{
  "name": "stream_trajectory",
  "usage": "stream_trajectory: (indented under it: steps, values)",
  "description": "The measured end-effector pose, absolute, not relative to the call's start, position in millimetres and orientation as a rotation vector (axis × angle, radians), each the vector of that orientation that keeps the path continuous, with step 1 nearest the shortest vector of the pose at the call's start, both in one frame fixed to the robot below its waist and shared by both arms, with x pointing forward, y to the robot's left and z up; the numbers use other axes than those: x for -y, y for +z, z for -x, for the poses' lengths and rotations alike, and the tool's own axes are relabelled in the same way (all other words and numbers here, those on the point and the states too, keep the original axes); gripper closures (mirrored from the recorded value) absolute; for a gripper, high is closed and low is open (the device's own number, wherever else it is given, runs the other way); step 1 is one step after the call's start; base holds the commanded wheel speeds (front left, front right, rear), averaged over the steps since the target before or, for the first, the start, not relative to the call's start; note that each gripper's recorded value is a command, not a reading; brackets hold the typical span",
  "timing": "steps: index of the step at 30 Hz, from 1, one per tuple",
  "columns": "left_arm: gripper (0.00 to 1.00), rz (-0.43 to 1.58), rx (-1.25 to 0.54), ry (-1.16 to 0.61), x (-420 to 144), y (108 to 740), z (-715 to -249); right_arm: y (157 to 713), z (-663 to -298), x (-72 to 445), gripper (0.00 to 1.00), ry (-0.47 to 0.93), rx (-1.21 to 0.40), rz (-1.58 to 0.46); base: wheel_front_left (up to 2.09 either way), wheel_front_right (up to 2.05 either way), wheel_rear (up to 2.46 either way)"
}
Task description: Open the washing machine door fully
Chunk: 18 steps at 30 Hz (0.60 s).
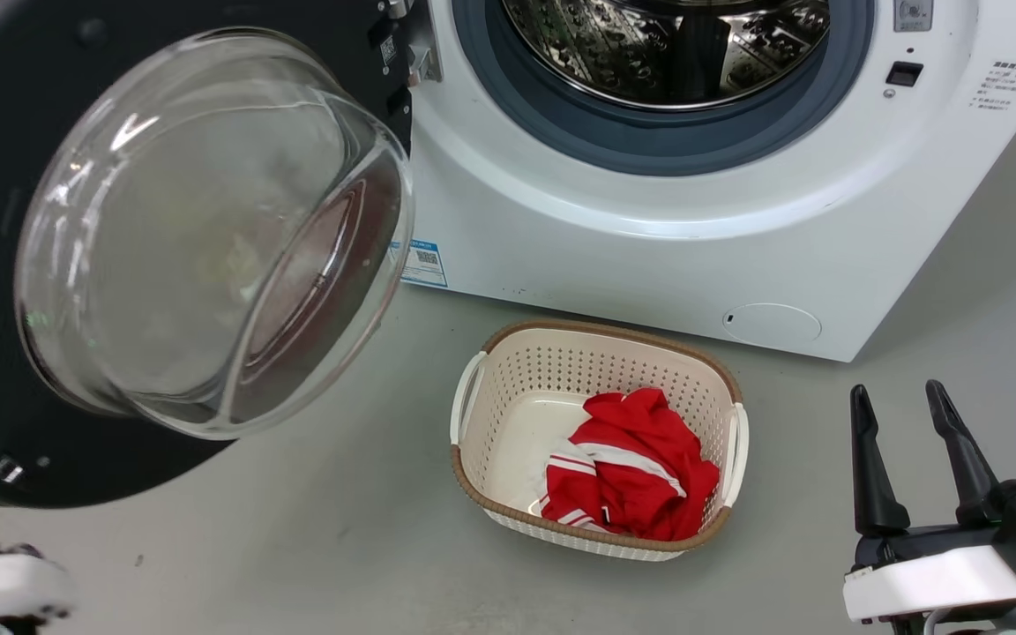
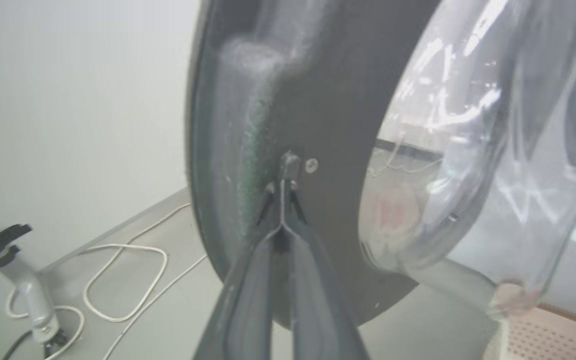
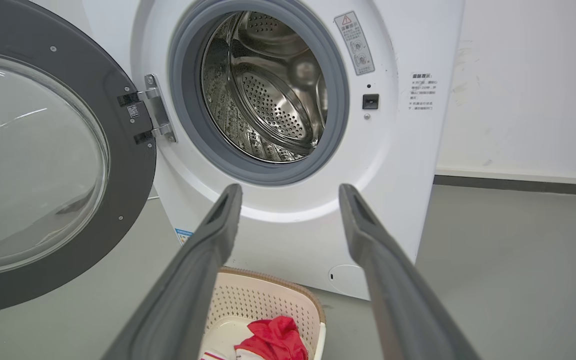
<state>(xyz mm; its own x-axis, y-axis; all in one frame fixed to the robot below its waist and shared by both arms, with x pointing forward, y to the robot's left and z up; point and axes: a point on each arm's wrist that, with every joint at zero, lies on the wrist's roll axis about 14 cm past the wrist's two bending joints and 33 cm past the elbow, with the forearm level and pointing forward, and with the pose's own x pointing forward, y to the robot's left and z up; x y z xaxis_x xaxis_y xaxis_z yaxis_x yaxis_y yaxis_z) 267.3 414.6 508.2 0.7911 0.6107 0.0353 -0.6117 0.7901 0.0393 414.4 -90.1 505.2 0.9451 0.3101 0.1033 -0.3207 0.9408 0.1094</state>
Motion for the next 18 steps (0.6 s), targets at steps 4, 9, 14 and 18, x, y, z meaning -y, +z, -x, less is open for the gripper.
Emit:
stream_trajectory:
  steps: [4,9,14,18]
  values:
    - [1.00,-0.092,0.048,0.684,-439.8,522.9,-274.4,502.1,-417.7,90.4,0.00,0.320,0.079,-0.127,0.00,0.00,0.00]
    - [1.00,-0.115,0.019,0.687,-456.0,520.3,-281.4,499.3,-422.0,91.2,0.00,0.316,0.073,-0.124,0.00,0.00,0.00]
    - [1.00,-0.128,0.016,0.690,-462.8,522.1,-287.8,498.7,-424.3,93.6,0.00,0.308,0.073,-0.125,0.00,0.00,0.00]
    - [1.00,-0.129,0.017,0.698,-464.2,521.9,-286.7,497.9,-423.2,94.5,0.00,0.305,0.070,-0.124,0.00,0.00,0.00]
